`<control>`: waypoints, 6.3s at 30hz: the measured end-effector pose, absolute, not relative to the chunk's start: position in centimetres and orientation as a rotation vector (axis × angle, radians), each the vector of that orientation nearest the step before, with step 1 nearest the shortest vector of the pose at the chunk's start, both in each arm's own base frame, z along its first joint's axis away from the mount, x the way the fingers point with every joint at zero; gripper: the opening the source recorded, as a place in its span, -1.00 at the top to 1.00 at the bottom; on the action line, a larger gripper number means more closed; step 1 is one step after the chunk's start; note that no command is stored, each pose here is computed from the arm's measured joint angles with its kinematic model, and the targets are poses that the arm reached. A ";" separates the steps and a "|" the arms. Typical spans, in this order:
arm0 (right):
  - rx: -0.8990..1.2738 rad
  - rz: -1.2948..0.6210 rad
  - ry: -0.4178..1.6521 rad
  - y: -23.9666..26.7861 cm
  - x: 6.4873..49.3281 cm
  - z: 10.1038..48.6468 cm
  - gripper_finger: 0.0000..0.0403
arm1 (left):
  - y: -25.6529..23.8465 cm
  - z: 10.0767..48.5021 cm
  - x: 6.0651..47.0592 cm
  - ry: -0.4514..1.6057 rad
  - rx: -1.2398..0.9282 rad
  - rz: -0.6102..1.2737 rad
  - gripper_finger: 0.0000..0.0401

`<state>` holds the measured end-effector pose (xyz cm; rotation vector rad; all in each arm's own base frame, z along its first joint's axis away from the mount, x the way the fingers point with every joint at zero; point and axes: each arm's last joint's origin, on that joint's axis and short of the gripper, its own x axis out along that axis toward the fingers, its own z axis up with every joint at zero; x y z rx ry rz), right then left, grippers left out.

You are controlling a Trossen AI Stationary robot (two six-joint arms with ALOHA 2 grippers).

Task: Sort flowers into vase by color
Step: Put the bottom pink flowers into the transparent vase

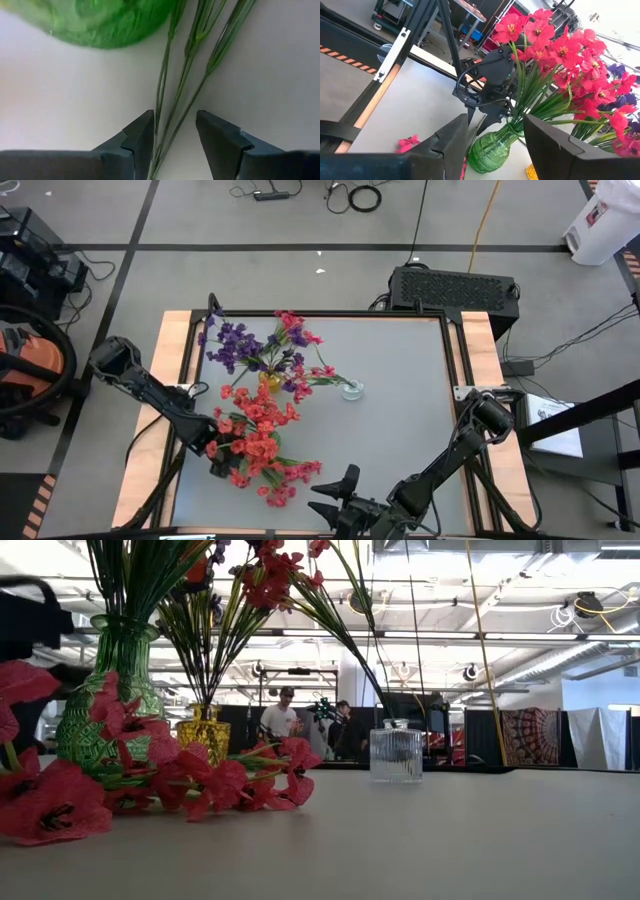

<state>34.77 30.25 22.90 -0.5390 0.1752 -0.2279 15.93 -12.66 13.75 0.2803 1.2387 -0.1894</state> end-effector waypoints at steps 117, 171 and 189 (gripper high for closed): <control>-0.491 -0.194 -0.258 29.8 31.3 33.5 0.08 | -21.8 38.5 22.0 -0.166 0.107 -0.405 0.98; -0.373 -0.312 -0.316 22.5 33.9 37.7 0.88 | -15.2 38.2 27.2 -0.153 0.252 -0.276 0.94; -0.471 -0.557 -0.117 24.0 30.4 39.0 1.00 | -15.6 40.5 23.0 -0.170 0.354 -0.194 0.40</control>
